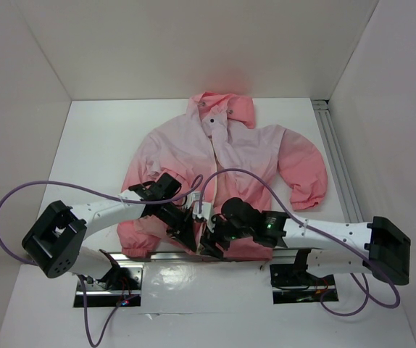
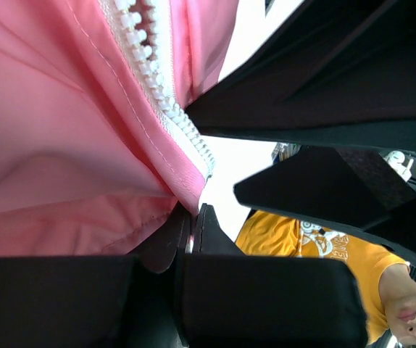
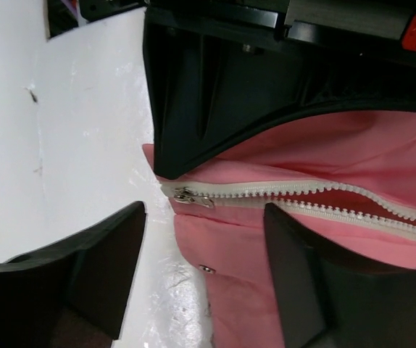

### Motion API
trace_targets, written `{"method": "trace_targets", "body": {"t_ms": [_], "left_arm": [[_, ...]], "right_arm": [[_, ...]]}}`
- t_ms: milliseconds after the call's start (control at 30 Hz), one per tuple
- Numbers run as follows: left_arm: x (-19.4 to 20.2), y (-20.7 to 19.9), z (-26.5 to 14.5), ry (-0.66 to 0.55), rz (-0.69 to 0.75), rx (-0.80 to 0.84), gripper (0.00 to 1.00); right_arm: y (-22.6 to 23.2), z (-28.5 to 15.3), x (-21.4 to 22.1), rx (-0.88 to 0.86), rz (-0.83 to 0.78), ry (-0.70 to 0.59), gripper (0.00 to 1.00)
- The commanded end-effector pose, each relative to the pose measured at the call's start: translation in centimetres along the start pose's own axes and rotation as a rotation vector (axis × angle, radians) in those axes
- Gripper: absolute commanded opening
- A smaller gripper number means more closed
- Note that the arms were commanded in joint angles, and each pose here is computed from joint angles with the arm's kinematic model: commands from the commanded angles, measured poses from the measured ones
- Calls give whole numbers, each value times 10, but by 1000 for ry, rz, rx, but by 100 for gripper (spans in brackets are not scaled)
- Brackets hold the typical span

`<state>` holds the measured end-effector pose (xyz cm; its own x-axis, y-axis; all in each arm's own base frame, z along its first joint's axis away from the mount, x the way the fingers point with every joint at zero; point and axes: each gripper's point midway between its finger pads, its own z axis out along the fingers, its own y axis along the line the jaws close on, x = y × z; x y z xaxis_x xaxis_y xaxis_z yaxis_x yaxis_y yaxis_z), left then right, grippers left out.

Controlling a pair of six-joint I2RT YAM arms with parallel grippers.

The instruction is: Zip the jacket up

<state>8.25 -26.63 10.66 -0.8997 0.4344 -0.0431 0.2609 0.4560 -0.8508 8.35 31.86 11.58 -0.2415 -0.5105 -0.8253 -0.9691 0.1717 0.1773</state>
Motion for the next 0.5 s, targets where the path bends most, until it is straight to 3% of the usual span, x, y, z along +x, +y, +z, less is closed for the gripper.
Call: {"method": "trace_targets", "body": {"t_ms": [0, 267, 367, 467], "left_arm": [[3, -21, -6, 18, 51, 60, 0], [3, -21, -6, 18, 51, 60, 0], [3, -21, -6, 18, 51, 60, 0], [3, -21, -6, 18, 51, 60, 0]], "right_arm": [[-2, 6, -17, 8, -41, -43, 68], [-3, 10, -10, 8, -38, -32, 66], [-5, 10, -10, 17, -38, -33, 54], [-5, 8, -13, 26, -32, -43, 49]]}}
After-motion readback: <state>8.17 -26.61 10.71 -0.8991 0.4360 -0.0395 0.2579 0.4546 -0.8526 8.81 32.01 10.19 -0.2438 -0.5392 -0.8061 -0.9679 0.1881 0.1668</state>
